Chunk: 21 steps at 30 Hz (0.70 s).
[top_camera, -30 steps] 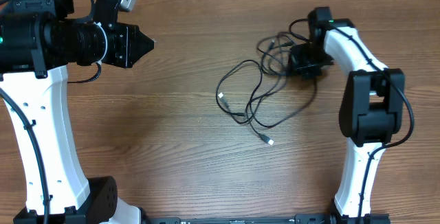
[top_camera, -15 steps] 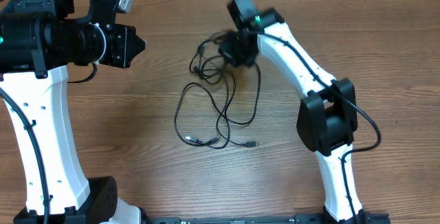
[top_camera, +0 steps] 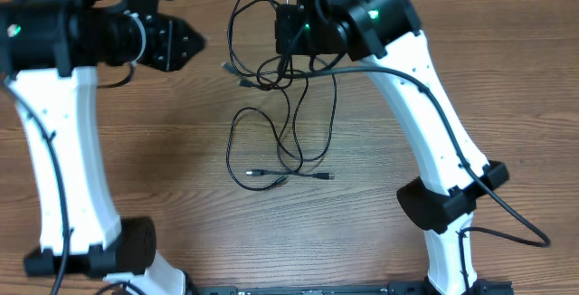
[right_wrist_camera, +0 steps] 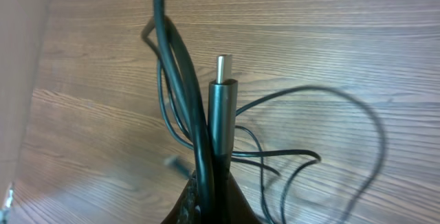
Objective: Untangle cables
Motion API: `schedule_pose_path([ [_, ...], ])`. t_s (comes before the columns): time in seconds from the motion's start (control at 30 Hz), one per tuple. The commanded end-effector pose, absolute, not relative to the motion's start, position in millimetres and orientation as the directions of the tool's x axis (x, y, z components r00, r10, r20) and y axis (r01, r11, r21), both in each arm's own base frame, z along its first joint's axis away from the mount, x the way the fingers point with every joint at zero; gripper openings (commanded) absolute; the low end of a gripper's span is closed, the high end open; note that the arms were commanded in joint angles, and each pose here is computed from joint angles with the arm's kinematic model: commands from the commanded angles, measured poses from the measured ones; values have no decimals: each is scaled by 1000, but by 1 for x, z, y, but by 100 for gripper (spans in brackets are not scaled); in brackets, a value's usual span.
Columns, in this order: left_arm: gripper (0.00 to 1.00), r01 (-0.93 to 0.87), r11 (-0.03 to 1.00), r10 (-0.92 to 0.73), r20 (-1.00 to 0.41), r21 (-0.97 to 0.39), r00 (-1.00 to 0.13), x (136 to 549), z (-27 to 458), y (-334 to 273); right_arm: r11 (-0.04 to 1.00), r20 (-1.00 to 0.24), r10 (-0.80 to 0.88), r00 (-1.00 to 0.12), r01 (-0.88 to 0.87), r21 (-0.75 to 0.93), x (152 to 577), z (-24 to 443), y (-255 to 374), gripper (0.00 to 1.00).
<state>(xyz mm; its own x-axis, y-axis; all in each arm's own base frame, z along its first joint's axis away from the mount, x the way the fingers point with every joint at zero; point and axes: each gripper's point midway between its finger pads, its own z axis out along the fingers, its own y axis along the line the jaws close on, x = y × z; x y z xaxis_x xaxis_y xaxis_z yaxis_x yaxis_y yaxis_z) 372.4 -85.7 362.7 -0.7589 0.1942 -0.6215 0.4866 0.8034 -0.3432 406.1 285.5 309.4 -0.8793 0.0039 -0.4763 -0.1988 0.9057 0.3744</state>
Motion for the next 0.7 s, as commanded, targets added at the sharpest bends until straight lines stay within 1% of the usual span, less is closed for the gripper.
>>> schedule_pose_path([
  [0.0,49,760,462,276,-741,-456,-612,371,369,-143,907,-550,-5,-835,-235,349,400,341,267,4],
  [0.07,53,799,365,273,-765,-478,-583,374,364,-155,906,-561,-18,-828,-251,342,396,347,265,4],
  [0.27,55,803,292,312,-741,-520,-594,387,332,-178,904,-560,-36,-828,-266,334,381,356,257,4],
  [0.3,58,807,283,326,-740,-518,-589,388,326,-183,903,-559,-37,-829,-267,336,378,358,256,4],
  [0.37,68,818,276,354,-739,-504,-574,392,317,-192,904,-556,-39,-830,-266,334,375,360,253,4],
  [0.4,69,827,275,367,-741,-491,-562,393,314,-195,904,-554,-39,-831,-265,334,373,360,253,4],
  [0.43,68,835,278,382,-743,-475,-550,395,310,-198,905,-554,-39,-832,-265,334,372,361,252,4],
  [0.5,61,862,305,438,-744,-405,-505,401,301,-204,903,-544,-44,-838,-266,337,369,360,252,4],
  [0.53,60,871,320,465,-739,-372,-487,404,297,-206,902,-537,-47,-842,-268,340,368,359,252,4],
  [0.57,58,876,374,523,-711,-303,-469,412,286,-207,900,-531,-60,-845,-276,338,365,357,252,4],
  [0.67,59,865,451,581,-663,-221,-472,422,274,-207,901,-528,-61,-847,-275,336,365,357,252,4],
])
